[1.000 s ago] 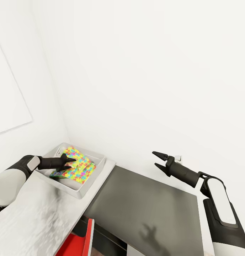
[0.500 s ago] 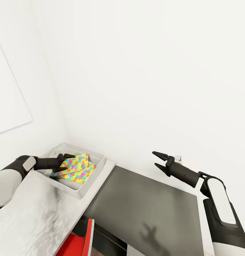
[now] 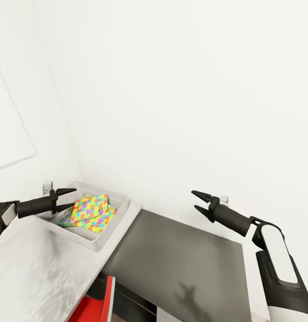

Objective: Put all the toys in the child's room - the three board games (two on the bed and one on the table), the two jigsaw puzzles on the table, and the tennis ball on the table - inside the toy box on the table in the child's room.

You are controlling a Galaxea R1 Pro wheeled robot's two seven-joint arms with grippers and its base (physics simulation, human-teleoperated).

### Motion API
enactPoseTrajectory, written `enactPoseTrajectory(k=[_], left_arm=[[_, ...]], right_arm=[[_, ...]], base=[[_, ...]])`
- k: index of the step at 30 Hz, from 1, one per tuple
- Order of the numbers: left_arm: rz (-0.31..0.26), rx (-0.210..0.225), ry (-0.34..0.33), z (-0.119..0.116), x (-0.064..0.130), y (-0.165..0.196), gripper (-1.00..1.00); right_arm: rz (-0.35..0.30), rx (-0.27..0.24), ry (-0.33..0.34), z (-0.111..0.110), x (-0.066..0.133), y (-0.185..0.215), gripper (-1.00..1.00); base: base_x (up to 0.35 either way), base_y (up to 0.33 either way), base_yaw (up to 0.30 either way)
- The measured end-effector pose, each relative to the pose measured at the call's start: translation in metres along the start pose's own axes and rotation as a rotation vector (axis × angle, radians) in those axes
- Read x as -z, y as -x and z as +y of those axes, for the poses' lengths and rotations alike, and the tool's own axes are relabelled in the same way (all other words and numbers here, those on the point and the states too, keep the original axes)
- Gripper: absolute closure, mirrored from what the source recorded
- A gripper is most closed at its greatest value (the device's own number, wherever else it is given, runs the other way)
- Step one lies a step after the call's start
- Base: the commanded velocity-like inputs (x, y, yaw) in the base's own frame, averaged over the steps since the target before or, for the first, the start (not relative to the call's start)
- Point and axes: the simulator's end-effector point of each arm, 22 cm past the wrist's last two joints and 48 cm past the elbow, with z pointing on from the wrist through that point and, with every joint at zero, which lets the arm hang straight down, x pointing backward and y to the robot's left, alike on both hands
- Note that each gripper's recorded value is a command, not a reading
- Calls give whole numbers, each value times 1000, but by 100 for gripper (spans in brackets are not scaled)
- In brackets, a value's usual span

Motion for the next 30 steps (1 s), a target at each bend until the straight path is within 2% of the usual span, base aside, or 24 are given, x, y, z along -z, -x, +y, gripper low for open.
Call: enactPoseTrajectory(k=[3, 6, 9, 11, 14, 16, 20, 25, 30], left_arm=[[41, -71, -56, -14, 11, -7, -100], [84, -137, -103, -25, 29, -14, -100], [88, -225, -61, -16, 55, -11, -100], [75, -258, -26, -8, 75, -7, -100], [57, -273, 10, 1, 98, -2, -100], [46, -277, 29, 5, 111, 0, -100], [50, -290, 52, 17, 122, -8, -100], [72, -301, 76, 39, 130, -28, -100], [70, -315, 76, 40, 133, -32, -100]], right_arm=[[6, -15, 5, -4, 6, -10, -100], [12, -33, 73, 5, 15, -21, -100], [22, -48, 141, 10, 30, -33, -100], [30, -54, 160, 7, 42, -39, -100], [33, -59, 193, 10, 52, -43, -100], [32, -56, 239, 21, 58, -44, -100], [31, -59, 300, 33, 66, -47, -100], [28, -86, 304, 26, 76, -60, -100], [-5, -74, 336, 32, 83, -56, -100]], base=[[-274, 0, -85], [-240, 0, -24], [-110, 0, -6], [-35, 0, -2], [-14, 0, -1], [-15, 0, 0], [-57, -2, 0], [-121, -96, 0], [-198, -207, 0]])
